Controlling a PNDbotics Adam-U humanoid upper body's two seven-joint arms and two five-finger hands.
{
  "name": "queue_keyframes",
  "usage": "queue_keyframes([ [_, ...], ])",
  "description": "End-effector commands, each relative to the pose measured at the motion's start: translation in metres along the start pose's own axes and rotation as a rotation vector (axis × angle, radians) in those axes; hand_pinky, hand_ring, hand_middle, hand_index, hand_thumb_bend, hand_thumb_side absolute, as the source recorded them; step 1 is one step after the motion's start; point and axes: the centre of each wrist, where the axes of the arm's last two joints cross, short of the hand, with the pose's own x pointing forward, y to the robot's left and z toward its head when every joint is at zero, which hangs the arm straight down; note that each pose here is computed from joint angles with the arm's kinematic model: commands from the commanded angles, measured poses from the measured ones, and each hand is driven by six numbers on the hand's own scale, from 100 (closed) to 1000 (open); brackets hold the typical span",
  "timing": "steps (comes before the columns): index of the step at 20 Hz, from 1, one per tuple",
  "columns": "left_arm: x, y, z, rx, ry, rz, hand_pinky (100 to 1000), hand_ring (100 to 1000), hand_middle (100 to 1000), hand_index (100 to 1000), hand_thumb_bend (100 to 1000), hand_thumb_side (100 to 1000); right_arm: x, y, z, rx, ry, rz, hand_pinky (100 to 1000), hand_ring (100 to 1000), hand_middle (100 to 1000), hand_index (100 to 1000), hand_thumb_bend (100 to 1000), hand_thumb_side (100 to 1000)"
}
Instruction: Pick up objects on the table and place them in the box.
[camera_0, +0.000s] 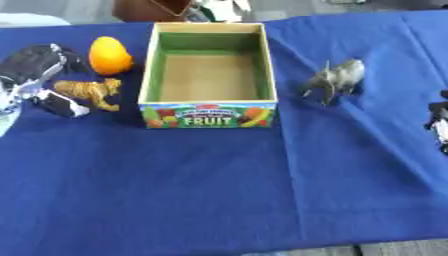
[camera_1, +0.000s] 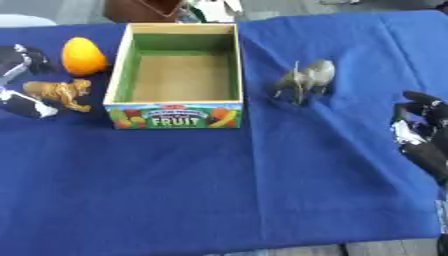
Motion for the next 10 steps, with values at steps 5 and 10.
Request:
queue_keyframes([
  [5, -0.0062, 0.0117, 0.0, 0.005, 0.008, -0.027, 661, 556, 511, 661, 637, 274, 0.0059, -0.0052, -0.0047, 0.002, -0.024, 0.018, 593, 796, 603, 814, 100, 270],
  [10, -0.0065, 0.0095, -0.0005, -0.009, 0.007, -0.016, 645, 534, 489, 638, 616, 270, 0.006, -0.005, -0.005, 0.004, -0.026, 0.017, 594, 797, 603, 814, 100, 269],
])
